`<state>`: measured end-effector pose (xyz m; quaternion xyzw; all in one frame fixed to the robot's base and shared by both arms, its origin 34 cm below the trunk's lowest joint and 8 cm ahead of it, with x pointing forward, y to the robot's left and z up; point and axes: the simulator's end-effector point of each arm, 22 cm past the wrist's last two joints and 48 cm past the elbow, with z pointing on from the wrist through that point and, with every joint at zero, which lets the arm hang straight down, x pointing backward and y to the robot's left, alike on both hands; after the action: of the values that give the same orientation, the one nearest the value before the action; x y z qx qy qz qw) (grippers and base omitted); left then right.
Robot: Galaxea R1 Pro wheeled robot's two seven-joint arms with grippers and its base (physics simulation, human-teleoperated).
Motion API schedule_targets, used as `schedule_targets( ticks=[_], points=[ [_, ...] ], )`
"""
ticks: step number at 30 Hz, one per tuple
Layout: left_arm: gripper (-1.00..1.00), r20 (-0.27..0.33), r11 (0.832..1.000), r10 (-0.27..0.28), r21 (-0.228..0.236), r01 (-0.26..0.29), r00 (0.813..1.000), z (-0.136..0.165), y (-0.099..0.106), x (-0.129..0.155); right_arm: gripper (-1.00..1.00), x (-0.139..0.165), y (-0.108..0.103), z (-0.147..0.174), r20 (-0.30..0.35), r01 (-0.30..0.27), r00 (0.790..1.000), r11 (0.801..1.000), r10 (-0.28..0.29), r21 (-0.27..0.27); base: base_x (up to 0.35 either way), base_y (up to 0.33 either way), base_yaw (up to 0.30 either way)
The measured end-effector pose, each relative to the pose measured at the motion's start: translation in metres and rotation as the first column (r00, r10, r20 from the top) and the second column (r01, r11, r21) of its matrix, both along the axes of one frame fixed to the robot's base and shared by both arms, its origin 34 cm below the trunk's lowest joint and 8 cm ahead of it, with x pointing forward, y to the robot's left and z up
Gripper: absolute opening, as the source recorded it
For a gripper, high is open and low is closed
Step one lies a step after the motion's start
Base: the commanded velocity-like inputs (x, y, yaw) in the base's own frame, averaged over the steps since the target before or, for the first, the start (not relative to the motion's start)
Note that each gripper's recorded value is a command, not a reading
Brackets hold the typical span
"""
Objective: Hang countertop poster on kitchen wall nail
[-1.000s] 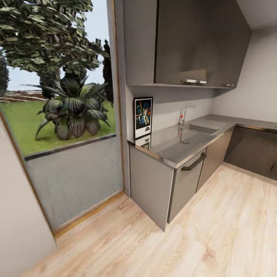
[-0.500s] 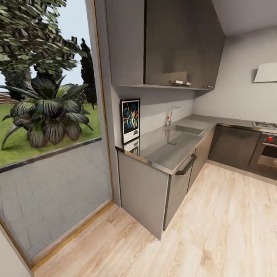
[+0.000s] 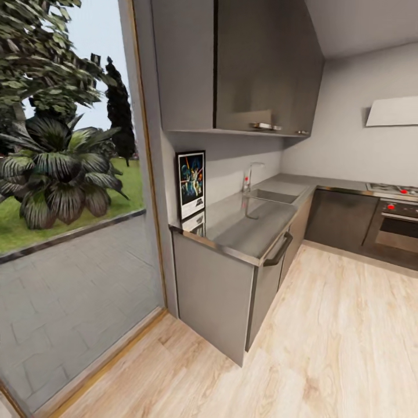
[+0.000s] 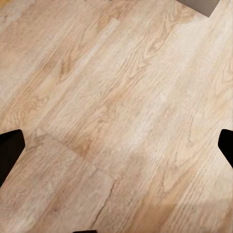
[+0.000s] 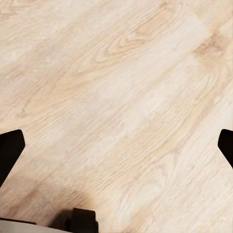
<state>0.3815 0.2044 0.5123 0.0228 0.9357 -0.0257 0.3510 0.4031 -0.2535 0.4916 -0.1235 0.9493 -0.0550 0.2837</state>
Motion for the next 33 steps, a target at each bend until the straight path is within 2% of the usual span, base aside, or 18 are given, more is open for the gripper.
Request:
schedule_targets(
  ticks=[9,26,31,32,33],
  points=[
    [1.0,0.0,1.0,0.0,0.001,0.0,1.0,0.0,0.001,0.0,1.0,0.0,0.0,0.0,0.0,0.001,1.0,1.0,-0.001,0.0,0.156,0.297,-0.024],
    [1.0,0.003,1.0,-0.001,0.002,0.001,1.0,0.001,0.001,0.001,1.0,0.001,0.0,0.001,0.004,0.002,1.0,1.0,-0.002,0.001,0.198,0.305,-0.274],
    [1.0,0.005,1.0,-0.002,0.001,0.002,1.0,0.001,0.001,0.002,1.0,0.002,0.0,0.001,0.007,0.002,1.0,1.0,-0.002,0.001,0.092,0.109,-0.079],
    [1.0,0.007,1.0,-0.002,0.001,0.002,1.0,0.002,0.001,0.002,1.0,0.002,0.0,0.002,0.007,0.004,1.0,1.0,-0.004,0.001,0.007,0.008,-0.005],
    [1.0,0.06,1.0,-0.002,-0.002,0.002,0.998,0.011,0.0,0.014,1.0,0.008,-0.006,0.005,0.032,0.015,0.999,1.0,-0.015,0.0,0.005,0.006,-0.004]
  ],
)
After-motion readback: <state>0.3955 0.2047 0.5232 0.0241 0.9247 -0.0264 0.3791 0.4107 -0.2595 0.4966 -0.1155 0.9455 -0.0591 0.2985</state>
